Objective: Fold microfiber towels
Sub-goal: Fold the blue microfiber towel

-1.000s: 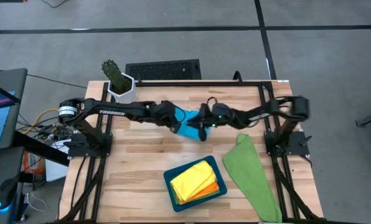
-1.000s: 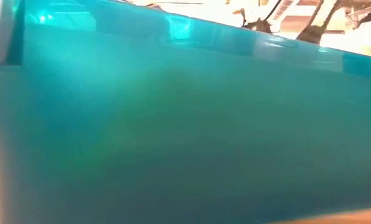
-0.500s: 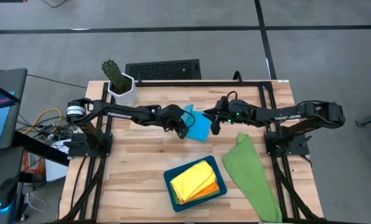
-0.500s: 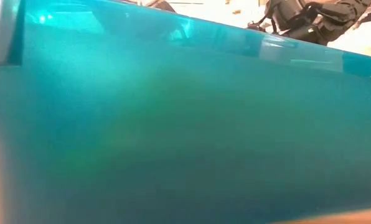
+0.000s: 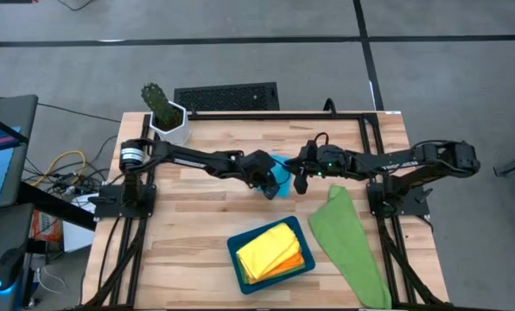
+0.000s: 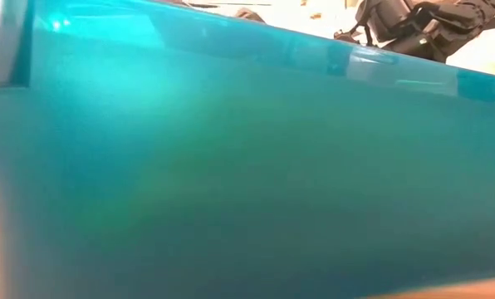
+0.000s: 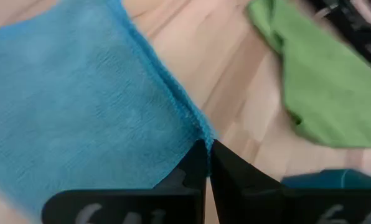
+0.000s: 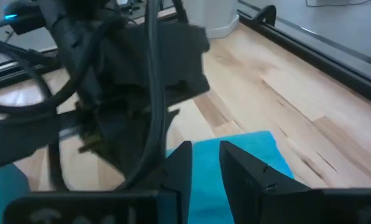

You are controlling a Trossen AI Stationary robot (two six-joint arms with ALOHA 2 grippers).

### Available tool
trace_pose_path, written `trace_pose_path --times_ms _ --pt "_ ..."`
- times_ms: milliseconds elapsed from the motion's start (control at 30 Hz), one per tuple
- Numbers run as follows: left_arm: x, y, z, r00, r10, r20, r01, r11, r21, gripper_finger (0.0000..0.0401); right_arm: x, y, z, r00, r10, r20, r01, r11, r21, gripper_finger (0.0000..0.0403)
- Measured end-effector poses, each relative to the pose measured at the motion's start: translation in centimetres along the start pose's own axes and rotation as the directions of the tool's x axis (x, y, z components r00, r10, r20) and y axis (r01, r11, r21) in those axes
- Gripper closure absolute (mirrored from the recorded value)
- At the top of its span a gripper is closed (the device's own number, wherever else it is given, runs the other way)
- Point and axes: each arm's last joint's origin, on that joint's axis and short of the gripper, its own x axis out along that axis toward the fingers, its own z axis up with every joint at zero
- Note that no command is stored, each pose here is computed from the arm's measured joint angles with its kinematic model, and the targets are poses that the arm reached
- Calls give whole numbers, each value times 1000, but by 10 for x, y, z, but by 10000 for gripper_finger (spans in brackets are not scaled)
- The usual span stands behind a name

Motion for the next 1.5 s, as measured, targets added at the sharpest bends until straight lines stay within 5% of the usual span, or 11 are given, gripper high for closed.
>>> trace_pose_path --times_ms 367,700,867,1200,1500 --pt "22 -6 -9 999 -10 -46 12 999 52 392 2 1 -5 999 3 -39 -5 999 -40 296" --pt "20 -4 -3 991 -104 -79 104 995 -6 236 3 2 -8 998 6 -69 -10 999 -46 296" --pt "-7 3 20 979 -189 -73 183 980 -80 184 5 7 -17 996 20 -90 -23 999 -36 296" --pt "-106 9 44 993 80 82 -86 994 66 211 39 35 -60 987 147 -63 -153 981 -118 296" --pt "-88 9 30 993 115 13 -116 985 126 227 64 22 -98 971 110 -213 -98 993 67 296"
